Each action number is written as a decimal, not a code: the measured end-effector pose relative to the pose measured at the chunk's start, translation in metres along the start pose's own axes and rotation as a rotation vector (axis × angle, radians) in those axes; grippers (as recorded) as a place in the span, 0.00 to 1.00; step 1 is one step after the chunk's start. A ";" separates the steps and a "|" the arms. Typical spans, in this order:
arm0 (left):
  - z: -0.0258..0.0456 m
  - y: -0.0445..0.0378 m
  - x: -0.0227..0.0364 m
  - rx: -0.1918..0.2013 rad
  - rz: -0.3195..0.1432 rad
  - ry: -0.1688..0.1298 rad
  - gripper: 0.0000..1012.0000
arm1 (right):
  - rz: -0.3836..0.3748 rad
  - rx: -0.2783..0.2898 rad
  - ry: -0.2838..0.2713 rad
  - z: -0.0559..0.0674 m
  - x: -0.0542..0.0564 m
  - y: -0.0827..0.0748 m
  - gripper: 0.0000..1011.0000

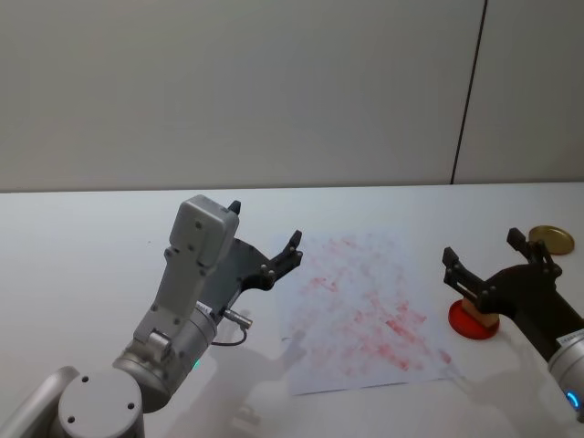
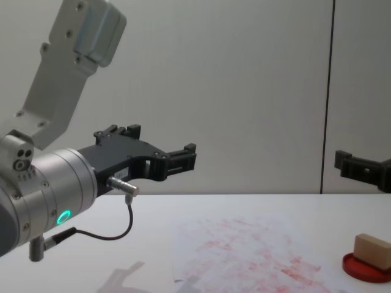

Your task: Use the one hand to pick up the stamp and affix it onto the A4 paper.

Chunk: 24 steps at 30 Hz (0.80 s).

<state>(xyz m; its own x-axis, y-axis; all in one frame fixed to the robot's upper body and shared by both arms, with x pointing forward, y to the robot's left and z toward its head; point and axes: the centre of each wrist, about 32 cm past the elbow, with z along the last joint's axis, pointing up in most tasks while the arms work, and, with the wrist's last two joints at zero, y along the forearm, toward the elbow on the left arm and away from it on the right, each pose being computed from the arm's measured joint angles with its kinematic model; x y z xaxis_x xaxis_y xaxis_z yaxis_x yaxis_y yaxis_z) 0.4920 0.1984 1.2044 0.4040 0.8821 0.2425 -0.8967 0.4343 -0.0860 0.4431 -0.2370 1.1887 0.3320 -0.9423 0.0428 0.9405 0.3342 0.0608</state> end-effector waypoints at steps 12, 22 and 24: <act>0.0000 0.0000 0.0000 0.000 0.000 0.000 0.98 | 0.000 0.000 -0.001 0.000 0.000 0.000 0.99; 0.0000 0.0000 0.0000 0.000 0.000 0.000 0.98 | 0.000 0.000 -0.001 0.000 0.000 0.000 0.99; 0.0000 0.0000 0.0000 0.000 0.000 0.000 0.98 | 0.000 -0.001 0.000 0.000 0.001 0.000 0.99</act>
<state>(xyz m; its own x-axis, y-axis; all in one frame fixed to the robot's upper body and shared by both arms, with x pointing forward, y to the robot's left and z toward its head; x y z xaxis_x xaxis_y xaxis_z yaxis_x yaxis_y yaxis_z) 0.4920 0.1984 1.2044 0.4040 0.8820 0.2425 -0.8967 0.4343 -0.0860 0.4435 -0.2374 1.1887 0.3318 -0.9424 0.0429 0.9407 0.3339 0.0601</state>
